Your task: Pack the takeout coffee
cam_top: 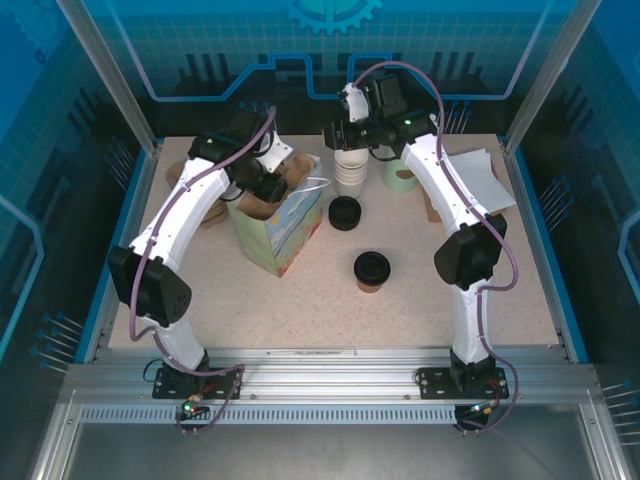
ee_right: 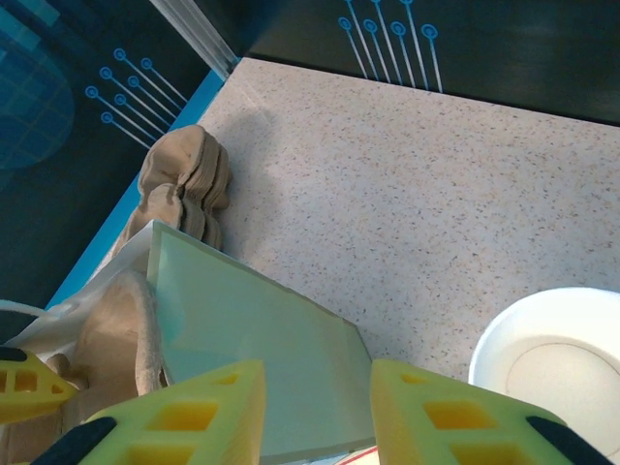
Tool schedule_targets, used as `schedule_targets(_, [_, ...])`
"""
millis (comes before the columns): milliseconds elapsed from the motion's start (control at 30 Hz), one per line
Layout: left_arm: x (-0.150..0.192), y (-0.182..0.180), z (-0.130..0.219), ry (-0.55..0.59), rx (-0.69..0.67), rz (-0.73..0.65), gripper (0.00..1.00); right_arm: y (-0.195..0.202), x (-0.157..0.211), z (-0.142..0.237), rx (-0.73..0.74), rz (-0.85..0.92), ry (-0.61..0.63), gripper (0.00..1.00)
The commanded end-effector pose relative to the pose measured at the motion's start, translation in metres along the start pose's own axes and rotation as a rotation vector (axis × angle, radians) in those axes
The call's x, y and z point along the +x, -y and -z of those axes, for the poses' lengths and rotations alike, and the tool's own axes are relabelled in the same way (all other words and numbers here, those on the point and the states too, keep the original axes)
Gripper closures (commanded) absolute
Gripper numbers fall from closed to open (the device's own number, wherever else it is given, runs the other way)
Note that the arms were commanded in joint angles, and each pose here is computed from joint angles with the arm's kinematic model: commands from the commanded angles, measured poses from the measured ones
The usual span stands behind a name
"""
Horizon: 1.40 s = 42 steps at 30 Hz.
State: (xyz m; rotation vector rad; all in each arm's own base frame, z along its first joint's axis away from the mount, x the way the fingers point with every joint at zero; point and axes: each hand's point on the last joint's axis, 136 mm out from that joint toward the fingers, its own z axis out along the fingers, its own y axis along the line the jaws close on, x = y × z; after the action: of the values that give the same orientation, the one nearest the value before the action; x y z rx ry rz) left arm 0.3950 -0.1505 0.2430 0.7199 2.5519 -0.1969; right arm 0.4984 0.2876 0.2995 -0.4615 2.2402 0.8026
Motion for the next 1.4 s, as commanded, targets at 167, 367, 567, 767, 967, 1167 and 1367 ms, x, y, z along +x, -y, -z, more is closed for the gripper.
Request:
schedule_targets(167, [0.003, 0.0, 0.018, 0.025, -0.002, 0.019, 0.69, -0.037, 0.012, 0.002, -0.136, 0.078, -0.048, 0.58])
schedule_targets(367, [0.005, -0.001, 0.017, 0.019, -0.005, 0.02, 0.69, -0.041, 0.027, -0.006, -0.152, 0.081, -0.096, 0.56])
schedule_targets(567, [0.006, -0.002, 0.016, 0.015, -0.007, 0.021, 0.69, -0.037, 0.039, -0.013, -0.142, 0.078, -0.127, 0.58])
schedule_targets(767, [0.007, -0.002, 0.016, 0.014, -0.009, 0.022, 0.69, -0.037, 0.047, -0.017, -0.15, 0.075, -0.147, 0.57])
schedule_targets(967, [0.009, -0.002, 0.018, 0.013, -0.01, 0.026, 0.69, -0.029, 0.048, -0.019, -0.099, 0.071, -0.149, 0.58])
schedule_targets(1167, [0.013, -0.002, 0.019, 0.002, -0.012, 0.031, 0.69, -0.018, 0.045, -0.021, -0.035, 0.057, -0.143, 0.63])
schedule_targets(1367, [0.015, -0.002, 0.022, 0.01, -0.012, 0.031, 0.69, -0.014, 0.043, -0.022, -0.01, 0.05, -0.136, 0.65])
